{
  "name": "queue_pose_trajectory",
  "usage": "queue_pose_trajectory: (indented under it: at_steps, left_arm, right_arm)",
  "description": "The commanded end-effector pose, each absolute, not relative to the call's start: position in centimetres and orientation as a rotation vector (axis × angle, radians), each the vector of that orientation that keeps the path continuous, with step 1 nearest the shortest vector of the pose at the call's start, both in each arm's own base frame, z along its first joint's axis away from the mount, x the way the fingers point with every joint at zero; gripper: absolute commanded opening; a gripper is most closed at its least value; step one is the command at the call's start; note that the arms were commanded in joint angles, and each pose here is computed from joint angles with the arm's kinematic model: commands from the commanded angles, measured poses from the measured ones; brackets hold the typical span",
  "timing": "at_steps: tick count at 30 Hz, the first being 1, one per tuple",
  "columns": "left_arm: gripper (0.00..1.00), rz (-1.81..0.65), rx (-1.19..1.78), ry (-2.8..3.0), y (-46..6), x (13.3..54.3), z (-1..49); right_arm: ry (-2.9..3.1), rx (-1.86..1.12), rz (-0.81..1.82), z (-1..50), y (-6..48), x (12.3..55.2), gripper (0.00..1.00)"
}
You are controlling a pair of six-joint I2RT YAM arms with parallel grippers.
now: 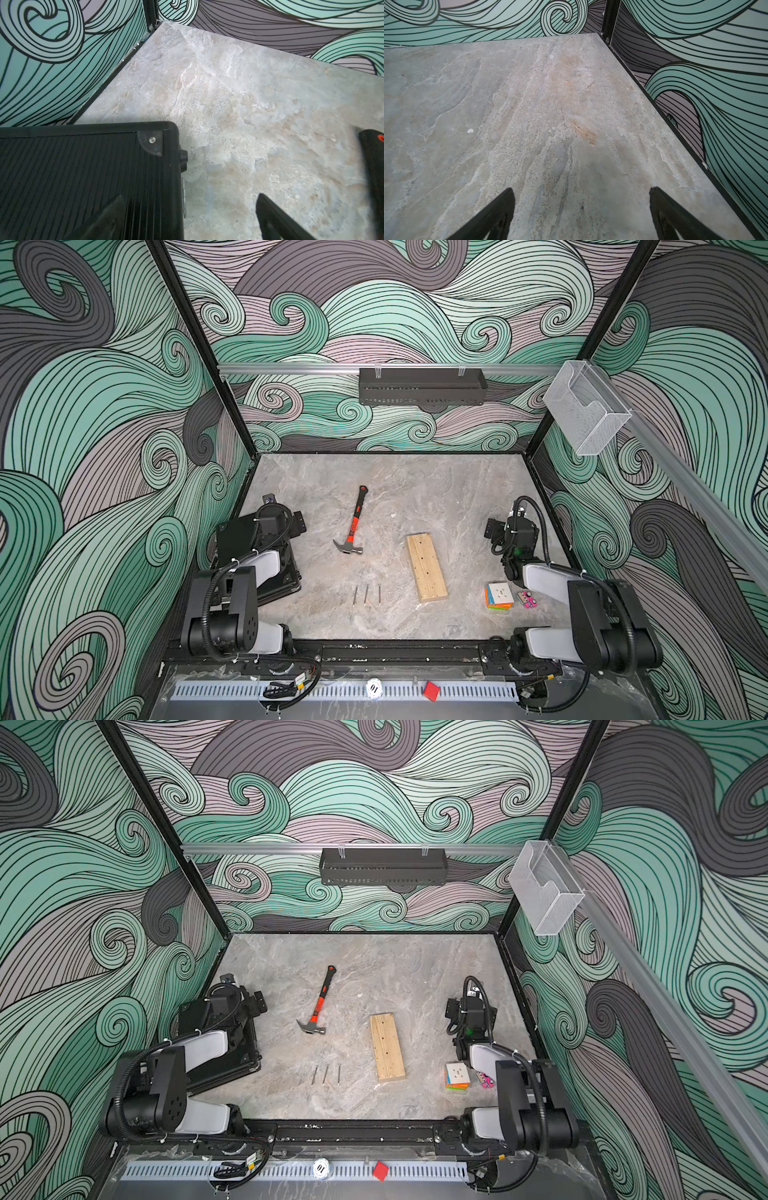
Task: Use a claw hammer to pull out a nail
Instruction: Reset both arms
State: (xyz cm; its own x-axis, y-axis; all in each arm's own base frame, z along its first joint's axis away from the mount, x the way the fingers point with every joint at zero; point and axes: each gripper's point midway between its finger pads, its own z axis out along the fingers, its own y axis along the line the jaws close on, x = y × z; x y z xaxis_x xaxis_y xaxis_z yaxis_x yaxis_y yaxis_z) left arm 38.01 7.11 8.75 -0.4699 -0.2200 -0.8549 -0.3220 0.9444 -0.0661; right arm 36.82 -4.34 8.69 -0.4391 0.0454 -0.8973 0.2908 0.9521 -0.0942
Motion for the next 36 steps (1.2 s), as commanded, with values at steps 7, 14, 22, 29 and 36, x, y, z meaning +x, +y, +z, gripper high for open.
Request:
queue_pose_trajectory:
  at_steps: [7,14,22,29,36]
  left_arm:
    - [0.99,-0.013,-0.157,2.025,4.0,39.8,8.3]
    - [0.99,0.062,-0.151,2.047,3.6,40.2,8.8]
    - [0.99,0.051,-0.131,2.050,3.3,40.3,8.5]
    - [0.99,0.052,-0.132,2.048,3.4,40.3,8.5]
    - [0.99,0.054,-0.132,2.036,3.4,40.1,8.8]
  right_arm:
    - [1.887,0.117,-0.180,9.6,-2.2,39.5,1.00]
    - [1.907,0.113,-0.174,9.6,-2.0,39.3,1.00]
    - [1.914,0.116,-0.180,9.5,-2.1,39.3,1.00]
    - [1.914,0.115,-0.178,9.5,-2.1,39.3,1.00]
    - [1.910,0.114,-0.179,9.6,-2.1,39.3,1.00]
